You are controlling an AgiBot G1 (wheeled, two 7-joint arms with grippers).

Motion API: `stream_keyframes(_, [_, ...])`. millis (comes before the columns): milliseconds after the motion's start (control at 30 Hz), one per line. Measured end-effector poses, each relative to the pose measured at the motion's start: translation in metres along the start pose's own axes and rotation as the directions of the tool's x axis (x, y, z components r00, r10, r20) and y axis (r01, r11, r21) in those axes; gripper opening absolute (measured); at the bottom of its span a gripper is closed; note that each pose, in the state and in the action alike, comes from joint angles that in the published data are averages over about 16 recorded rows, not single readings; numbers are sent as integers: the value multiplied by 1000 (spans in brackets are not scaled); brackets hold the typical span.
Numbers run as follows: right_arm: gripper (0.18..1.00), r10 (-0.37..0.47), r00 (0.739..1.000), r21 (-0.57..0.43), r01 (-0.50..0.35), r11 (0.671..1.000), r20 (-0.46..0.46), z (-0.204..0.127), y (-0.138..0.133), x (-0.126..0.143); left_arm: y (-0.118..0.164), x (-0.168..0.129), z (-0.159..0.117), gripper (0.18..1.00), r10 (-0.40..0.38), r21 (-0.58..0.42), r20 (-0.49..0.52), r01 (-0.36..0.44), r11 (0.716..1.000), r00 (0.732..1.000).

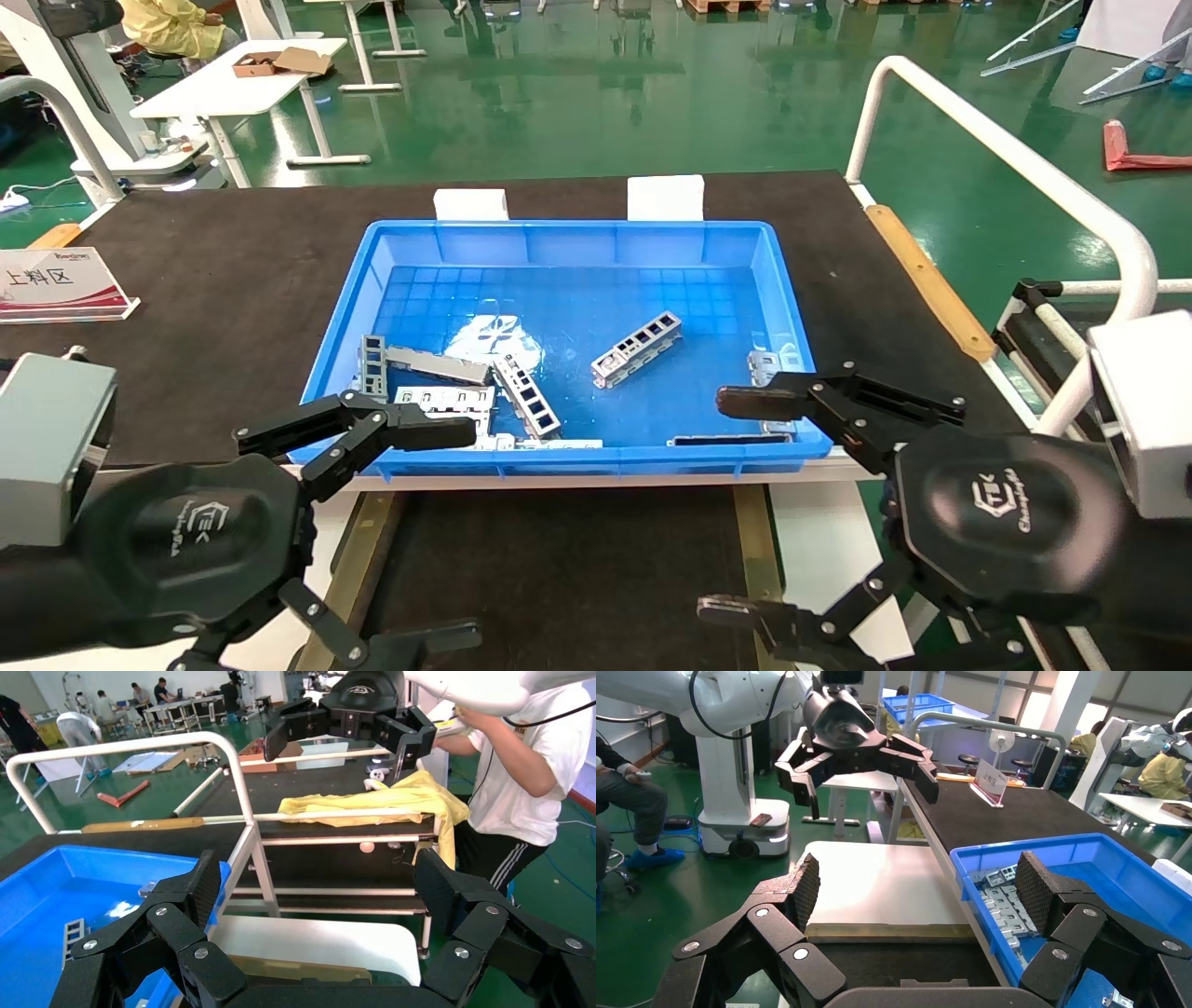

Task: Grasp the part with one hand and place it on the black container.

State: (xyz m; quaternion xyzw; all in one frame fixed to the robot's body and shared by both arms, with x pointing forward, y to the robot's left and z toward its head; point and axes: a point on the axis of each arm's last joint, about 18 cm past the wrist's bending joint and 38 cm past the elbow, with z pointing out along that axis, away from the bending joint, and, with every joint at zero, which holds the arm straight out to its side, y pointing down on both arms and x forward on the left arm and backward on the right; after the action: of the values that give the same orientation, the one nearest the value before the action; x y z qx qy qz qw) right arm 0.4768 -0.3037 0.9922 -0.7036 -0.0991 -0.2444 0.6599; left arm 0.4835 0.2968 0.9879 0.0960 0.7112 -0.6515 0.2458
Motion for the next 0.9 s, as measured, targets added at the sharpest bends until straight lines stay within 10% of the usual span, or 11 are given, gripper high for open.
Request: stream_keyframes(900, [1001, 0, 1000, 0, 0, 1000, 0, 0, 0, 0, 38, -70, 73, 1001, 12, -105, 165, 6, 994, 986])
